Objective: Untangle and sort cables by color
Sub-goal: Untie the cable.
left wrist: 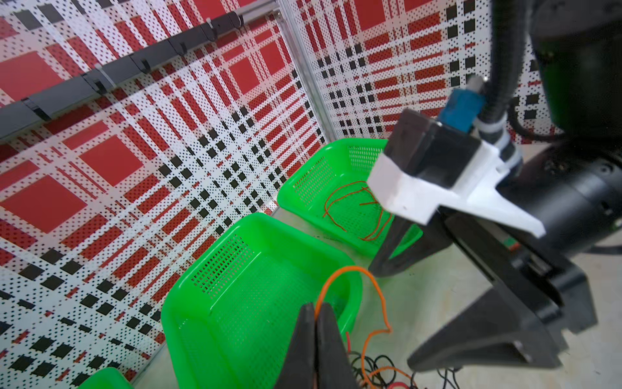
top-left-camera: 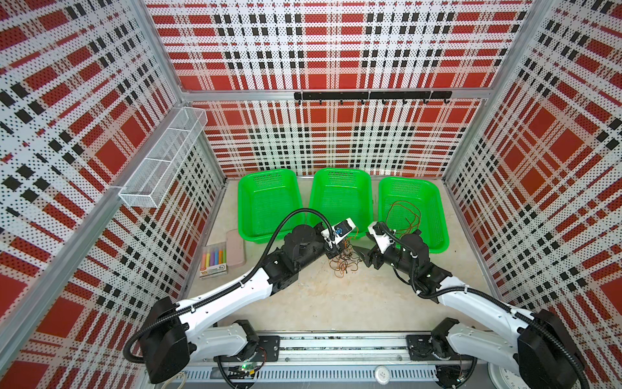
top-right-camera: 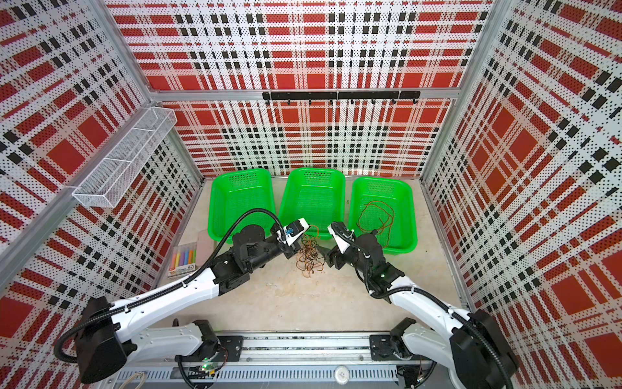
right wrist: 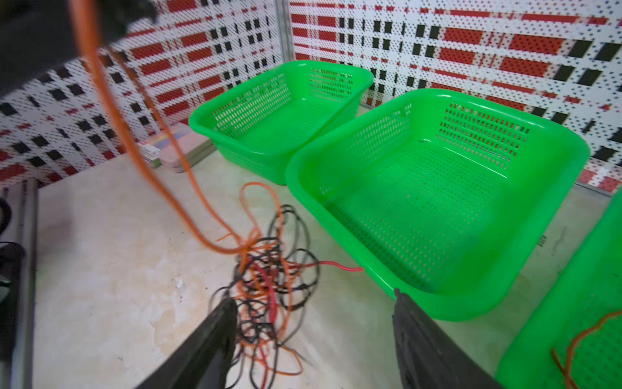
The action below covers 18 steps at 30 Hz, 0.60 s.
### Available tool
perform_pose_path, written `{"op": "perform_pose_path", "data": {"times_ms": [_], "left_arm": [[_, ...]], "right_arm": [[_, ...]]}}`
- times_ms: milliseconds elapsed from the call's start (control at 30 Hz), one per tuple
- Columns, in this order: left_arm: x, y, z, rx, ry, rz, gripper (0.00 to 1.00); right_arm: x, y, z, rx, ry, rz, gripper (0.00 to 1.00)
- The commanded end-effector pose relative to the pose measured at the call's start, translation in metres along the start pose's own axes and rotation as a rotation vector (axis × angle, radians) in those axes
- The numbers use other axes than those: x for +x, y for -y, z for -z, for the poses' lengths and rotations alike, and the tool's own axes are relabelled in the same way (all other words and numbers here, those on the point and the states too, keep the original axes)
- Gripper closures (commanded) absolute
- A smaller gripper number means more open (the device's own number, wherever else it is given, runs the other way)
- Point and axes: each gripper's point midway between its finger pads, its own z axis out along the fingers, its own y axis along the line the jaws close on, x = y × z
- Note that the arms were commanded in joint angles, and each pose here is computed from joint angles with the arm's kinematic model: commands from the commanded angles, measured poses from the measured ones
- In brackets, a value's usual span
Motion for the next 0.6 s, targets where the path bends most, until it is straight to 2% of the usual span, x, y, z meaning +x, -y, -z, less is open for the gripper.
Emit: {"op": "perform_pose_path", "data": {"times_ms": [0,167,367,433,567], "left_arm": [[-0.036,-0.015,0.010,-0.046,0.097,0.018,1.00],[-0.061,-0.019,0.015,-0.040,0.164,0.029,1.00],[-0.080,-0.023,0.018,-0.038,0.210,0.029,1.00],[-0.080,-0.024,0.017,-0.039,0.209,0.028,1.00],[-0.075,-0.022,0.014,0.000,0.201,0.040,1.00]], "right_arm": [[-0.014,-0.011,-0.003,-0.026,0.100,0.025,0.20],[-0.007,0.006,-0.010,0.058,0.139,-0.020,0.21],[0.009,0.006,-0.025,0.058,0.097,-0.040,0.33],[0.012,0.005,-0.020,0.050,0.136,-0.053,0.32],[-0.003,0.010,0.009,0.092,0.296,-0.098,0.22]]}}
